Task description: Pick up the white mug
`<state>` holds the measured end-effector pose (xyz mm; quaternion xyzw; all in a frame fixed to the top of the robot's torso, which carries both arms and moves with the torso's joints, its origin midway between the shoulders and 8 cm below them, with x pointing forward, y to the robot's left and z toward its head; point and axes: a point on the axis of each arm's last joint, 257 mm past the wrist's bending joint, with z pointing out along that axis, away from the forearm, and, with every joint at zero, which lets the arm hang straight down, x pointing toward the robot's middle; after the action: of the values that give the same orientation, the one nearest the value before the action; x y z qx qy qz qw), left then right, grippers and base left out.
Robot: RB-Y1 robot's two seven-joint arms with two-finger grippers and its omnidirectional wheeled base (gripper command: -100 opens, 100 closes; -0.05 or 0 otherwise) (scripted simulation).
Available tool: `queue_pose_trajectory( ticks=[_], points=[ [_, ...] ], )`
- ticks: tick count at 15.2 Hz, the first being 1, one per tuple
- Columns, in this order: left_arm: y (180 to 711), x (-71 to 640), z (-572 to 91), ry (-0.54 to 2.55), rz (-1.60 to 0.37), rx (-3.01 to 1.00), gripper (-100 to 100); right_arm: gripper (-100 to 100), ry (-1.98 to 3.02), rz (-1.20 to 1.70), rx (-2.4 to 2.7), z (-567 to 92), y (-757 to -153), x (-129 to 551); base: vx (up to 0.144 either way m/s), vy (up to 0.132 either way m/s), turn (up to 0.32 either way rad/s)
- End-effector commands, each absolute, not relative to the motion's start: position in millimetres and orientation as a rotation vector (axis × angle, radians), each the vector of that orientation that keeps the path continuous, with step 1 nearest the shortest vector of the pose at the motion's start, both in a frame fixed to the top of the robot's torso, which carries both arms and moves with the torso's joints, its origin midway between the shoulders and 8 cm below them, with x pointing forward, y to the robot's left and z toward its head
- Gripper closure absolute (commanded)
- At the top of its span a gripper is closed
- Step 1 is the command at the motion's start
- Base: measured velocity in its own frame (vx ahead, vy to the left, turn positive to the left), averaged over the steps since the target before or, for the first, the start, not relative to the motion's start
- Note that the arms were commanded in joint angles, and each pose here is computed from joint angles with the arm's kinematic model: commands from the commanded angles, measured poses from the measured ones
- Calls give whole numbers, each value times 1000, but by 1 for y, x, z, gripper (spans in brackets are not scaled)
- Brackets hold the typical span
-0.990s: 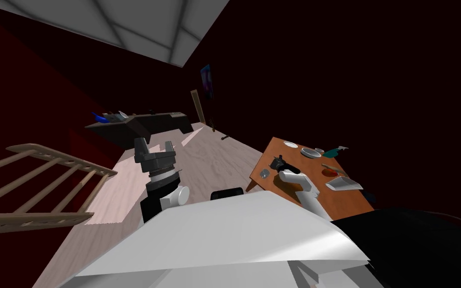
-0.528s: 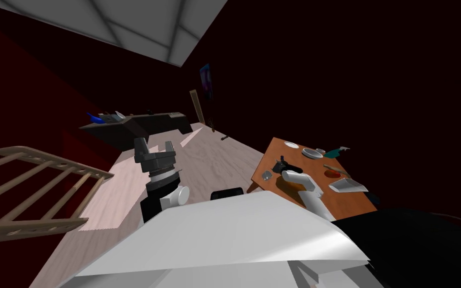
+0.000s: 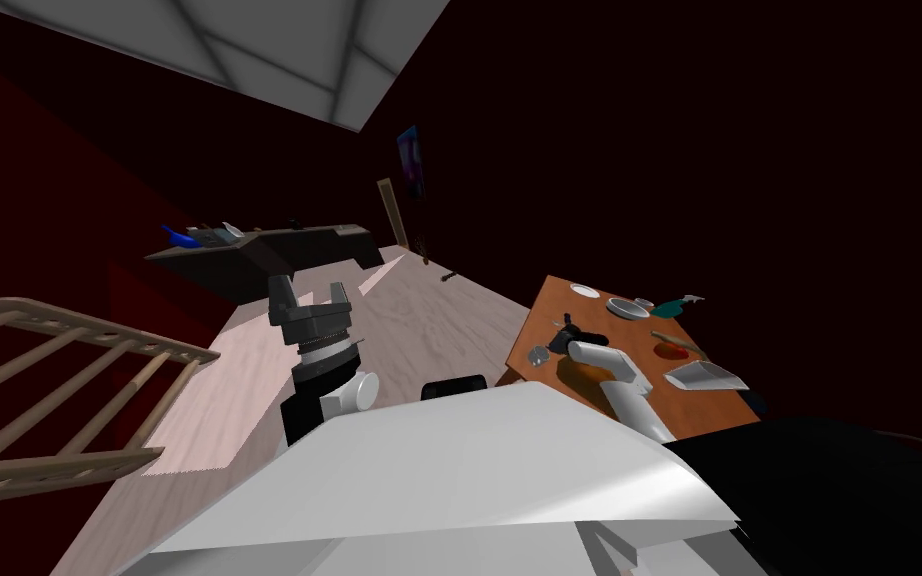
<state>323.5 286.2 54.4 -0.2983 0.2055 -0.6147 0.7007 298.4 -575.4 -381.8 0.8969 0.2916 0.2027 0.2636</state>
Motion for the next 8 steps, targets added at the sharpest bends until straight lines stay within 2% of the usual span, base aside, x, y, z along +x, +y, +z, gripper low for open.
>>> queue_pose_trajectory(
  ticks=[1, 8],
  points=[
    [286, 323, 54, 458, -1369, -664, 0, -100, 771, 510, 2474, -391, -574, 289, 63, 20, -18],
    [286, 323, 54, 458, -1369, -664, 0, -100, 588, 373, 2691, -419, -583, 242, 81, 18, -23]
  ],
)
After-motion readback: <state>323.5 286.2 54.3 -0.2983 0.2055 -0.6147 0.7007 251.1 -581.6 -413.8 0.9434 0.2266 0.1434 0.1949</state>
